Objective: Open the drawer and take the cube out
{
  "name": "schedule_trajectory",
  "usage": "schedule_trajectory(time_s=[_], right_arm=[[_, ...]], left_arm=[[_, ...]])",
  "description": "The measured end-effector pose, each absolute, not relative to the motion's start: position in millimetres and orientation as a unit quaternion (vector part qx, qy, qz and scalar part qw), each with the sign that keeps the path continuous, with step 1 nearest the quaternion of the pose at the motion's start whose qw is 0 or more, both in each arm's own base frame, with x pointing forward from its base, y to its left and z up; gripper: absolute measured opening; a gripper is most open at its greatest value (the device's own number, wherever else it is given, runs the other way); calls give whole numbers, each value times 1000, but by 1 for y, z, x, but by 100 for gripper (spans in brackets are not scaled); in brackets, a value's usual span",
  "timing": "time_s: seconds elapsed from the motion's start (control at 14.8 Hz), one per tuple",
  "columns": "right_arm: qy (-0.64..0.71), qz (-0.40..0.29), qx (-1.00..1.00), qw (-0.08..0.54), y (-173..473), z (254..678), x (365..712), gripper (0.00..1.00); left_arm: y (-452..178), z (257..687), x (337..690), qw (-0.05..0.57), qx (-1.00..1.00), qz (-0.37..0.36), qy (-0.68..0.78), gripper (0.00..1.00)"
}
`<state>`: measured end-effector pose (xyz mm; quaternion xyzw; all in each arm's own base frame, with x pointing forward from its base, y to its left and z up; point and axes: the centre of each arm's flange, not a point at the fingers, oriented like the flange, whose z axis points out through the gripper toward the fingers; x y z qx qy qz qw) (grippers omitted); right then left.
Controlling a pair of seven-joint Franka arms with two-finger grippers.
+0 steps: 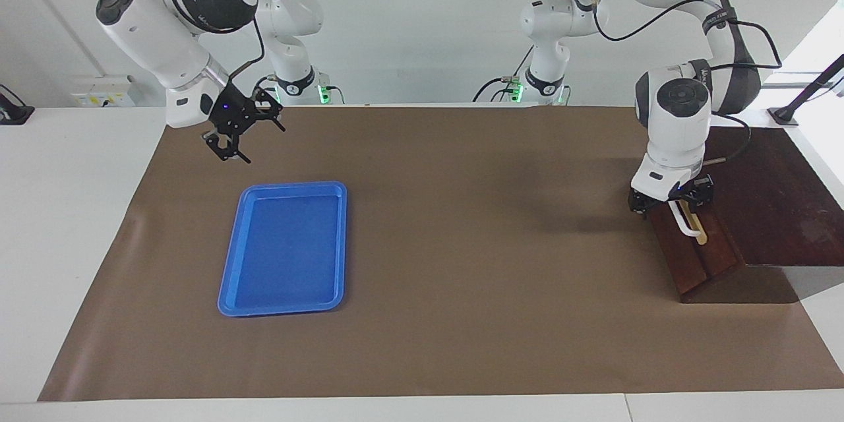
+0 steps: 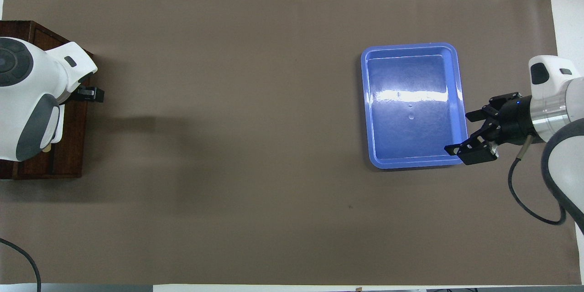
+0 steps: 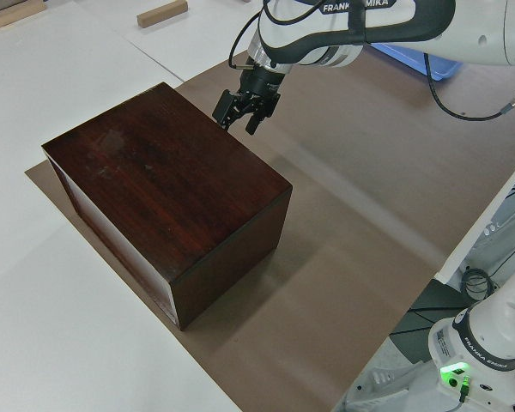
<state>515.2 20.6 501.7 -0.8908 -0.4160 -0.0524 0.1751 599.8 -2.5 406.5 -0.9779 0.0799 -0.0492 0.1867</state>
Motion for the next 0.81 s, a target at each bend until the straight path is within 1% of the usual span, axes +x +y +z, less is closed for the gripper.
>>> schedule_trajectory(time_s=[0.27,0.47,0.67,0.81], right_arm=[[-489,-80,-834,242,27,455,526,100],[-525,-113,-793,289,38,426,535,100],[-557,-148,-750,326,69,413,538,100],[-565,-169,-726,353,100,410,533,100]], left_arm=[[-12,390,594,177,-978,-63,88,100],[-44,391,593,171,-979,-75,85,100],[-87,392,588,159,-980,-86,85,100],[-106,392,585,148,-981,-88,84,100]])
